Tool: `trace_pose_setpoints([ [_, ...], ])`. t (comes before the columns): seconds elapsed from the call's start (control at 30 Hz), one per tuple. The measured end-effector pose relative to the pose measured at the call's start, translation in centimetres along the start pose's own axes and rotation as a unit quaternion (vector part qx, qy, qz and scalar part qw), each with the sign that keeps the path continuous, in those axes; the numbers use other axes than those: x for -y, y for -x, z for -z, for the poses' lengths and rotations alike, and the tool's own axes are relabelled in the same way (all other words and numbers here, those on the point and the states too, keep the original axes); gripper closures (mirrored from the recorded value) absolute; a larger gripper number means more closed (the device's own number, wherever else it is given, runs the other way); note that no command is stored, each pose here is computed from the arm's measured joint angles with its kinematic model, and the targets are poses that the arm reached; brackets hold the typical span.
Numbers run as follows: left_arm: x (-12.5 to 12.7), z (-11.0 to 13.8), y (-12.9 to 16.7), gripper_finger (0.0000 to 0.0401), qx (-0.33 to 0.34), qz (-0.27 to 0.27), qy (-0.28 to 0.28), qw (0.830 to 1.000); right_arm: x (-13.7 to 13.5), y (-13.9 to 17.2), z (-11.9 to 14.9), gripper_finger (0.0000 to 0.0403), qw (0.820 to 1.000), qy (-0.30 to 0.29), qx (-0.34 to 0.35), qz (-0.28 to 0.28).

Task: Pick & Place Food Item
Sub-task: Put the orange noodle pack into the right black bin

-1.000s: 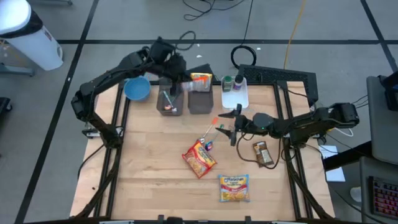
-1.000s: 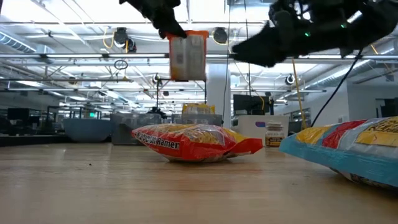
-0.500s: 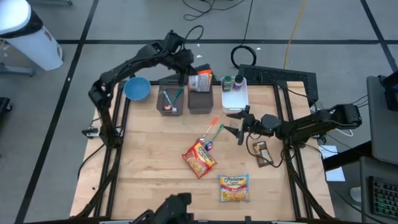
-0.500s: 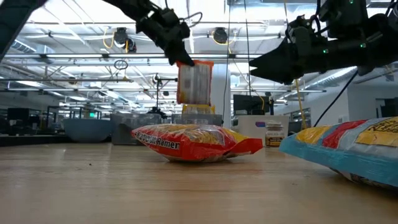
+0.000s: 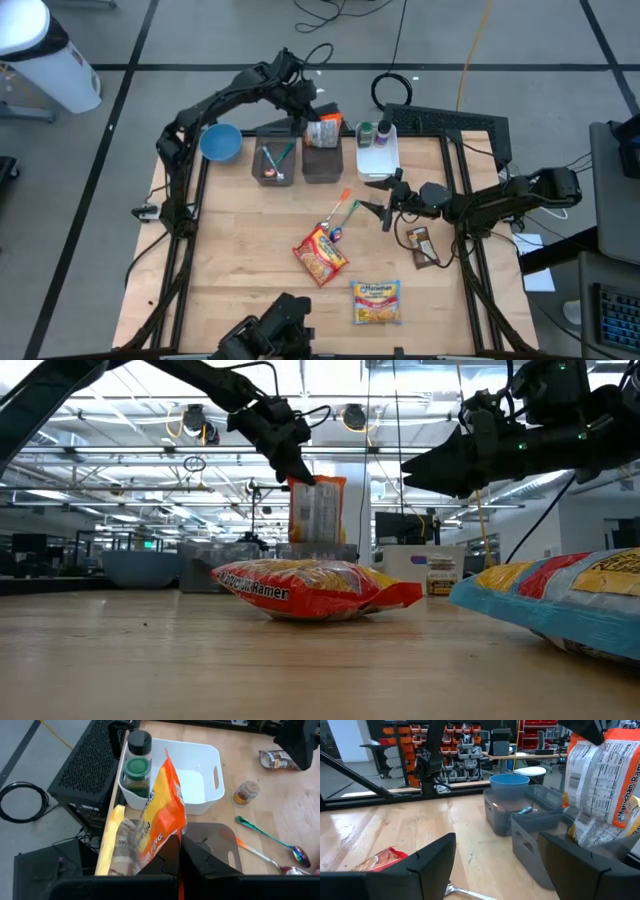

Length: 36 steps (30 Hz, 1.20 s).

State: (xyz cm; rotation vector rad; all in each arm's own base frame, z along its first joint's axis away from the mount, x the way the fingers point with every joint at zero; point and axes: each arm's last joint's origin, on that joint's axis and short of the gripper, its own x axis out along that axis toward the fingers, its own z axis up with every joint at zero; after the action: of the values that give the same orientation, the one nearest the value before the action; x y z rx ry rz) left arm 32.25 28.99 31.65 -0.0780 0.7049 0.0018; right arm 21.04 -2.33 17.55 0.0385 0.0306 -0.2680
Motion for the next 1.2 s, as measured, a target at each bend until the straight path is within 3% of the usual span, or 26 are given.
trace_pose_setpoints([
  [0.37, -0.2, 0.2, -0.3, 0.0399, 0.005, 0.011, -0.006, 1.0, 0.0, 0.0, 0.0, 0.0128, 1.0, 0.004, 0.0, 0.001],
  [1.2, -1.1, 3.5, -3.5, 0.0397, 0.029, 0.013, -0.018, 0.999, 0.0, 0.0, 0.0, 0.0128, 1.0, 0.004, -0.001, 0.0],
])
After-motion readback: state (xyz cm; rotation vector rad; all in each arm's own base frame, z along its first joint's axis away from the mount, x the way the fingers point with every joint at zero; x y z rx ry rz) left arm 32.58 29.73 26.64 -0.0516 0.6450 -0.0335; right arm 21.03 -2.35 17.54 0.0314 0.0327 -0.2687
